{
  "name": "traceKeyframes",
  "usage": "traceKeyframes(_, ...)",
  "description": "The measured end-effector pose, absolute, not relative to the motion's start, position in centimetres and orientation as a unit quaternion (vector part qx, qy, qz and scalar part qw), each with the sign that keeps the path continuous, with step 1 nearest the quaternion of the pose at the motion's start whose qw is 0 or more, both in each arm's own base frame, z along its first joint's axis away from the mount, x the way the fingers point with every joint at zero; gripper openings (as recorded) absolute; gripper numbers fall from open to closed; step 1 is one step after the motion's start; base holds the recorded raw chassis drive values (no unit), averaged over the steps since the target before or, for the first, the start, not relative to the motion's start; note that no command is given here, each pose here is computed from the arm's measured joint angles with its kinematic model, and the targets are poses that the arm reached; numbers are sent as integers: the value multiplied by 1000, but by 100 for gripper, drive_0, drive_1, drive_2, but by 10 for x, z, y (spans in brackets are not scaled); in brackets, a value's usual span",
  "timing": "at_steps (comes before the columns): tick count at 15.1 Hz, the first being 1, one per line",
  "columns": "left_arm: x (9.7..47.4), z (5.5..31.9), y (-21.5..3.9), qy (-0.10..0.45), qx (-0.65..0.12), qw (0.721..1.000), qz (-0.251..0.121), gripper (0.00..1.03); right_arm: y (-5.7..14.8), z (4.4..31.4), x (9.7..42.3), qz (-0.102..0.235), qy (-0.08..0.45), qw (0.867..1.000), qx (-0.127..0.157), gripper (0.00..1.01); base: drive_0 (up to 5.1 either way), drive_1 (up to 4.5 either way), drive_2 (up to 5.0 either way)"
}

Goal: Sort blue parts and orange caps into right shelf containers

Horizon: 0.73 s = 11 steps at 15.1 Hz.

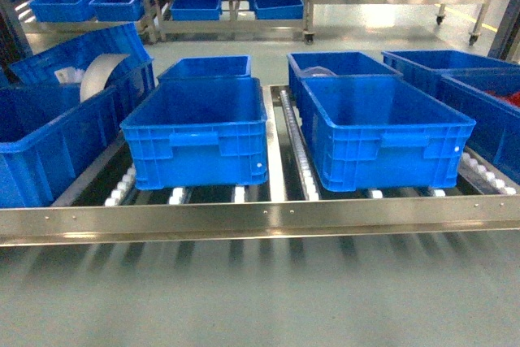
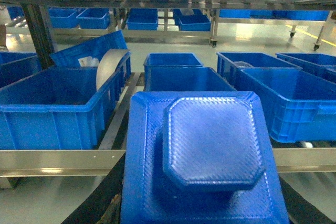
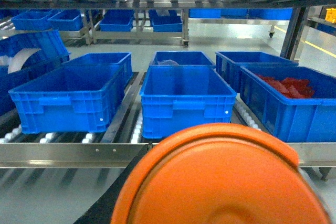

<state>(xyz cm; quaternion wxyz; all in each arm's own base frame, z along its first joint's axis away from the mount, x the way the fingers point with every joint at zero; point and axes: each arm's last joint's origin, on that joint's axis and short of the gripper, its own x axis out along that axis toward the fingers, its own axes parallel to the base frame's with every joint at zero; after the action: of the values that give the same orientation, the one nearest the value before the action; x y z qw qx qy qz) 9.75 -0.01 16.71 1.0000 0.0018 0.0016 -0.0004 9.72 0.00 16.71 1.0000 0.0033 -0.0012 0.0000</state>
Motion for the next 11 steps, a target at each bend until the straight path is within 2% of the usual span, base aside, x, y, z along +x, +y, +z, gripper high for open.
traceKeyframes(11, 97, 167, 0, 2, 2, 1000, 0, 43, 0, 167, 97, 0, -1, 1000, 1, 44, 0, 0, 0)
